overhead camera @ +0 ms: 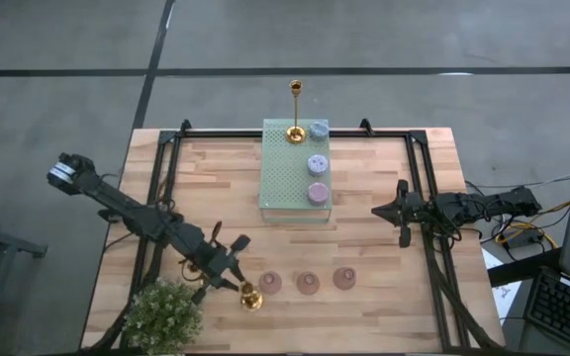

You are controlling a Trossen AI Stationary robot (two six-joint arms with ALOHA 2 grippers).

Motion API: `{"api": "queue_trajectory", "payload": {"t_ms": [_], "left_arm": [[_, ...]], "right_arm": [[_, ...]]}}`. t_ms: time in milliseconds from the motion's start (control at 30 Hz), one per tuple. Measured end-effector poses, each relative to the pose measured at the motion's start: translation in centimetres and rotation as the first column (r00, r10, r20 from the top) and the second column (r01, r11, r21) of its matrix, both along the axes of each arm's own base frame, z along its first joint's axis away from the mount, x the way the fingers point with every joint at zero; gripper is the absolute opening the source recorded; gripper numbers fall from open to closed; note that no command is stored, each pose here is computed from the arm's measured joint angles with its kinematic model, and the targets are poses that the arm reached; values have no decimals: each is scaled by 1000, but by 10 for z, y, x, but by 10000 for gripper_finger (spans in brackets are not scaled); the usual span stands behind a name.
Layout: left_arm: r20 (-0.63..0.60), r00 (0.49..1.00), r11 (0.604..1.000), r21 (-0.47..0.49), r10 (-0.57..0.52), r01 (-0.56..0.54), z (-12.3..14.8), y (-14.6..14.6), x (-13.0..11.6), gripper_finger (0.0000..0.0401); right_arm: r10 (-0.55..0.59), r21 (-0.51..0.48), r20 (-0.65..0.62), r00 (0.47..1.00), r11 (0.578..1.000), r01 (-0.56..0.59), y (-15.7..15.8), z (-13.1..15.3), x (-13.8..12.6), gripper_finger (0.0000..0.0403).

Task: Pick & Place candle stick holders
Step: Put the bottom gold candle holder on the shelf aligned with the other gold candle holder

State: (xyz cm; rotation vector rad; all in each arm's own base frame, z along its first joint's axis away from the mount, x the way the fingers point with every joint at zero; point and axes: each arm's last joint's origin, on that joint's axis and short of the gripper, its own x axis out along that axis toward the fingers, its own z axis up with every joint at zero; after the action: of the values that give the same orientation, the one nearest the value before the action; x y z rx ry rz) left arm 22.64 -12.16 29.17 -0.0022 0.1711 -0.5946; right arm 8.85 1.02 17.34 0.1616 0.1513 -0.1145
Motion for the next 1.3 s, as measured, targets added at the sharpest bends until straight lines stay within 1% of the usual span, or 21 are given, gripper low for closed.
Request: {"api": "queue_trajectory", "payload": {"t_ms": [133,233,300,467,600,700,767,833,900,967,1133,1233,1300], "left_arm": [[68,991,993,34,113,-115,17,7,0,47],[118,973,978,52,197,-204,28,16,1,47],[128,963,967,57,238,-247,32,22,2,47],[106,950,954,37,293,-298,38,36,2,47],[134,932,941,7,335,-339,49,47,0,47],[173,912,925,8,373,-380,59,55,1,48],[200,876,893,12,440,-451,66,62,2,48],[228,830,850,17,510,-527,74,72,4,48],[265,797,821,28,544,-570,83,83,5,48],[290,762,793,18,579,-609,92,94,5,48],[332,692,736,-9,641,-677,110,128,5,48],[323,653,701,-48,685,-712,116,151,7,48],[299,644,689,-66,704,-722,116,166,12,48]], "right_arm": [[-1,0,0,1000,1000,1,0,0,0,13],[0,0,0,1000,1000,0,0,0,0,13],[0,0,0,1000,1000,0,0,0,0,13],[0,0,0,1000,1000,0,0,0,0,13],[0,0,0,1000,1000,0,0,0,0,13],[0,0,0,1000,1000,0,0,0,0,13],[0,0,0,1000,1000,0,0,0,0,13],[0,0,0,1000,1000,0,0,0,0,13],[-1,0,0,1000,1000,1,0,0,0,13],[0,0,0,1000,1000,0,0,0,0,13],[0,0,0,1000,1000,0,0,0,0,13],[0,0,0,1000,1000,0,0,0,0,13],[-1,0,1,1000,1000,1,0,0,0,13]]}}
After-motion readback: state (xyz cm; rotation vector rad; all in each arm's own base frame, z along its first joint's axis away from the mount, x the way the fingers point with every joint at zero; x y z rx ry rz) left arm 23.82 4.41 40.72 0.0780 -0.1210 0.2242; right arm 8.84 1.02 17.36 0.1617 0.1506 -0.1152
